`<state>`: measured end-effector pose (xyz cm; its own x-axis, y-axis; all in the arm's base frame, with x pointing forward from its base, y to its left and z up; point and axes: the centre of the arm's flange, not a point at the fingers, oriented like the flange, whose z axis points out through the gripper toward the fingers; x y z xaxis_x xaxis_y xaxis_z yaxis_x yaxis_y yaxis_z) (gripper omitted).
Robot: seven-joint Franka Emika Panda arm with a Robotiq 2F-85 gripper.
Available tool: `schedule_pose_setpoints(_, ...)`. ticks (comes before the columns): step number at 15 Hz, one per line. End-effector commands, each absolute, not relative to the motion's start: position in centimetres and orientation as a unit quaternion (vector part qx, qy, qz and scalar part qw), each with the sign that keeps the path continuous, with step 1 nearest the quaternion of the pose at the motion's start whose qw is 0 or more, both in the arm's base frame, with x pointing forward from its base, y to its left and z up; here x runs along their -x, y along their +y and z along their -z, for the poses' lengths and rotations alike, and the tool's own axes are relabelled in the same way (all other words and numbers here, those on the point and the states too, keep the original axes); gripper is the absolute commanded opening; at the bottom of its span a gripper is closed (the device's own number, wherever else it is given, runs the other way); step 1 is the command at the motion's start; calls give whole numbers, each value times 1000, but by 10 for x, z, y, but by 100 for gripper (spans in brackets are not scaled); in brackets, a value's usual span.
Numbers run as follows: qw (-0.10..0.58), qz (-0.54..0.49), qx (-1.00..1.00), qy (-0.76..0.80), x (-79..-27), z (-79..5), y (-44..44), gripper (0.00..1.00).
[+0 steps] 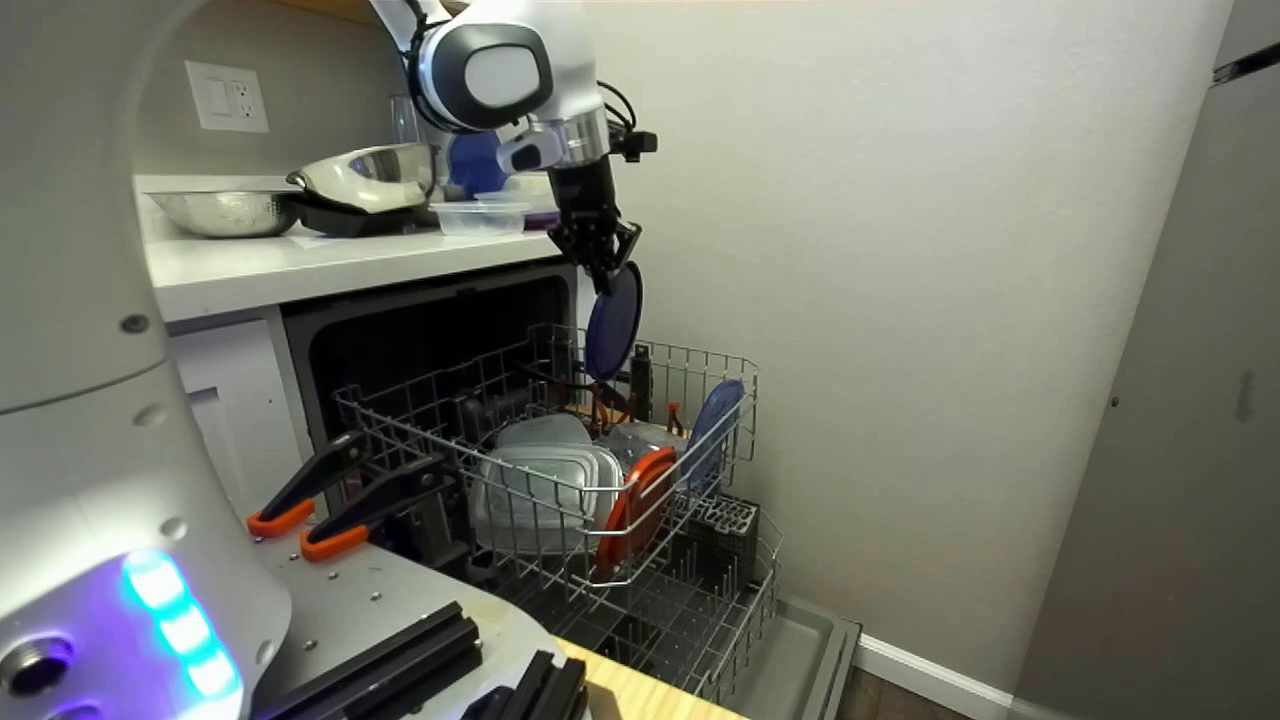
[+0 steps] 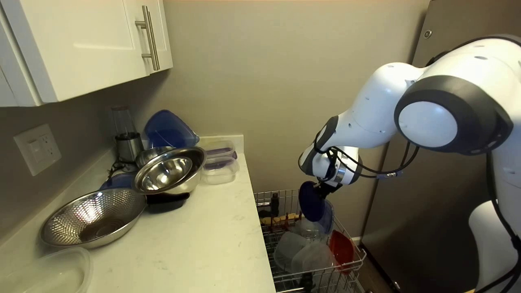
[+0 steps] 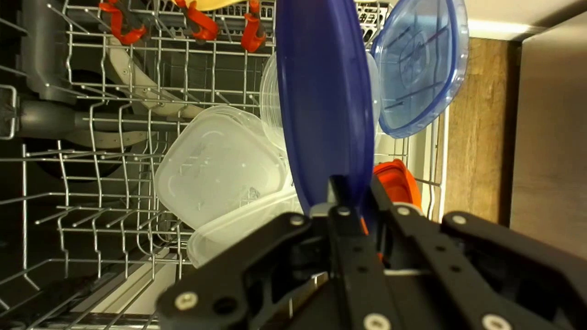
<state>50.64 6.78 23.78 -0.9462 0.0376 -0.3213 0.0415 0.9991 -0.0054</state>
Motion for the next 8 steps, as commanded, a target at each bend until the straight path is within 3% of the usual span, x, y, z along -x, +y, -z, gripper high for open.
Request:
schedule_pose_setpoints(1,156,16,-35,987,-520,-250,87,3)
schedule_pose_setpoints(8,143,6,-15,990,-547,-242,117,3)
